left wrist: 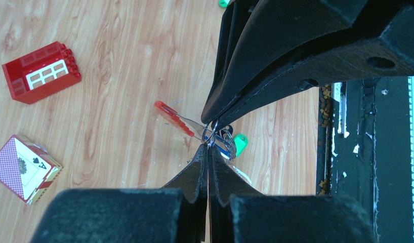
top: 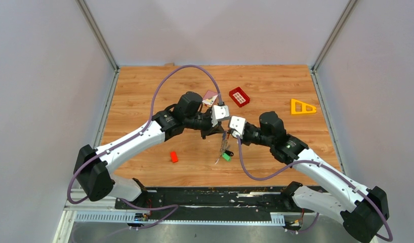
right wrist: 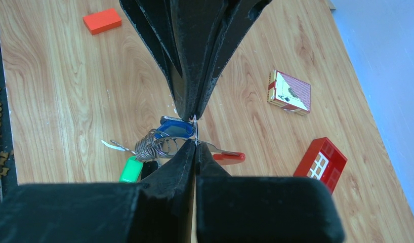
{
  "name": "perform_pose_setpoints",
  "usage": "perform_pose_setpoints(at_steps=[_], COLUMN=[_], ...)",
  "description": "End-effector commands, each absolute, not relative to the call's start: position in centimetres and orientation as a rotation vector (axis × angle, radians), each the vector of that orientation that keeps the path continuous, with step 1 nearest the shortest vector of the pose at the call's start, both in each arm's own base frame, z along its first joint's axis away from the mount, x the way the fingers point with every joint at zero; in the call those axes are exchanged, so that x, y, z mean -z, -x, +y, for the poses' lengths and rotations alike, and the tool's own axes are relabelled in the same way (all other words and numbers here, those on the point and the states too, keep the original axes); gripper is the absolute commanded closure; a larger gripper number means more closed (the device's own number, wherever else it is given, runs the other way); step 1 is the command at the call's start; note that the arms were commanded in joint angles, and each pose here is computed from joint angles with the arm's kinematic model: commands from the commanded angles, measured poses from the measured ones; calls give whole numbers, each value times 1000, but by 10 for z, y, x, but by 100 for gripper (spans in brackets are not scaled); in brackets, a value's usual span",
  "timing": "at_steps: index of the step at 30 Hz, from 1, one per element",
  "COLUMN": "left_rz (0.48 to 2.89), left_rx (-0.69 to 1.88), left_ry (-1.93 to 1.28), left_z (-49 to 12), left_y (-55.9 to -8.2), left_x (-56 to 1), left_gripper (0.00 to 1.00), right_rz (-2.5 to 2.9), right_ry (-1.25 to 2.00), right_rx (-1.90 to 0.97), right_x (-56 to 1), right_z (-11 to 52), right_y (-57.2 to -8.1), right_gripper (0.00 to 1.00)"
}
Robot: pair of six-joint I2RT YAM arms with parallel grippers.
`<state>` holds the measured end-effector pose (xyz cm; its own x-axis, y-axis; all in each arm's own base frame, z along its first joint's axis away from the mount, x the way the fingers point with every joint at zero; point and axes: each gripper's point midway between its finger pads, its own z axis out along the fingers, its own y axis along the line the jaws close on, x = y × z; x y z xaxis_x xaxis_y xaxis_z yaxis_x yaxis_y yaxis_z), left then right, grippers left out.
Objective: Put the keys on the keyring
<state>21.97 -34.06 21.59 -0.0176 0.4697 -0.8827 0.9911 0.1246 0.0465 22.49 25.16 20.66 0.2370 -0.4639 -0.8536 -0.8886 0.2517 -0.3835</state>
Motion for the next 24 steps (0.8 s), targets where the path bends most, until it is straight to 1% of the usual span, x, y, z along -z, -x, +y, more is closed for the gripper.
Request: perform_pose_setpoints(at_steps=[1, 24], left_rz=[1565, 1566], left_rx=[774, 773], left_ry=[-1419, -1440], left_z=[-340, -339], left_y=[-231, -228], left_x=[-233, -228], left_gripper=[100, 100], right_rz=[1295, 1292], right_ry=[1394, 1400], right_rx=[-520, -529], right_x=[-227, -228], right_z=[261, 261], right_y=[-215, -214], right_gripper=[100, 100])
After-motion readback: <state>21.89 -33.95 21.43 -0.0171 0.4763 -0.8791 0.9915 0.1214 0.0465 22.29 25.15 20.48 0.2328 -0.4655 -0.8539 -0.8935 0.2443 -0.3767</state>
